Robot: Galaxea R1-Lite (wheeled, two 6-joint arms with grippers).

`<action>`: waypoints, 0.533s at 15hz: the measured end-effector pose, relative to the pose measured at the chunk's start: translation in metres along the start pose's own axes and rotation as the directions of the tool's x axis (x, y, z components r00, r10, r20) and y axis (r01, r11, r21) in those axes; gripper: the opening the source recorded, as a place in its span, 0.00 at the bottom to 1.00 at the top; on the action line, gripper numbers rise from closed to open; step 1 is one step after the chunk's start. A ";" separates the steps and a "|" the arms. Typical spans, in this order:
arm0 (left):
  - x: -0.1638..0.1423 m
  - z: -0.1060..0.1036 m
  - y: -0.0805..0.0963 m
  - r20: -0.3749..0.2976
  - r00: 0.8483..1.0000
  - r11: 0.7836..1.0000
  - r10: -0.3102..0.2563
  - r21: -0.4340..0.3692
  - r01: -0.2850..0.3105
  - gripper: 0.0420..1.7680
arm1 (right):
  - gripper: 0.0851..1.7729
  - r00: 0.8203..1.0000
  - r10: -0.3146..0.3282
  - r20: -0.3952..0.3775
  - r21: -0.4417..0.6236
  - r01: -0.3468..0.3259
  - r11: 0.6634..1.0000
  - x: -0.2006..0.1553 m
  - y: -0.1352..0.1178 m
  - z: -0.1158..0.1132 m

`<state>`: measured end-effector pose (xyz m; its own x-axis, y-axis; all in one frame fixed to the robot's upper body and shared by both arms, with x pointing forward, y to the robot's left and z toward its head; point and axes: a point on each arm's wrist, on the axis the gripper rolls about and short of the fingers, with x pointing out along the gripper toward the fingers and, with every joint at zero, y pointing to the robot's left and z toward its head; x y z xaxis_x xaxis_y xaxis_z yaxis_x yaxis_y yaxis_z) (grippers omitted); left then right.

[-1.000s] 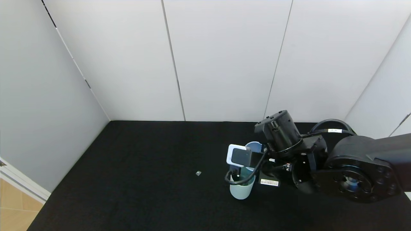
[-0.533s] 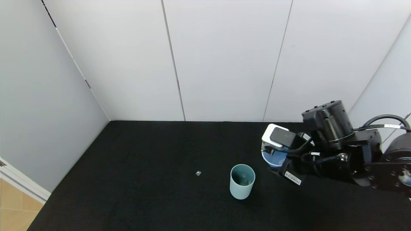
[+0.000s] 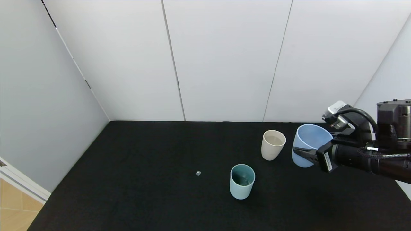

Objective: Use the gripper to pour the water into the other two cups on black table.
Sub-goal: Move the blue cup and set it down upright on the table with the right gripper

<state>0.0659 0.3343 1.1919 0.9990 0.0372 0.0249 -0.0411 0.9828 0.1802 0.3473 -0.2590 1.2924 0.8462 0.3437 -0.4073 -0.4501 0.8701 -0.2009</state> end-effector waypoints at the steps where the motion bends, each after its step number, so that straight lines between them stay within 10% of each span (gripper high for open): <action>1: 0.000 0.000 0.000 0.000 1.000 1.000 0.000 0.000 0.000 0.97 | 0.72 1.000 -0.001 0.007 0.024 0.001 1.000 -0.003 -0.006 -0.002; 8: 0.000 0.000 0.000 0.000 1.000 1.000 0.000 0.000 0.000 0.97 | 0.72 0.998 -0.058 0.009 0.120 0.056 0.991 -0.011 -0.051 -0.033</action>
<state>0.0659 0.3343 1.1920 0.9990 0.0368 0.0253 -0.0408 0.9828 0.1802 0.3518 -0.3182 1.2778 0.8734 0.2963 -0.3865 -0.3645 0.9240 -0.1154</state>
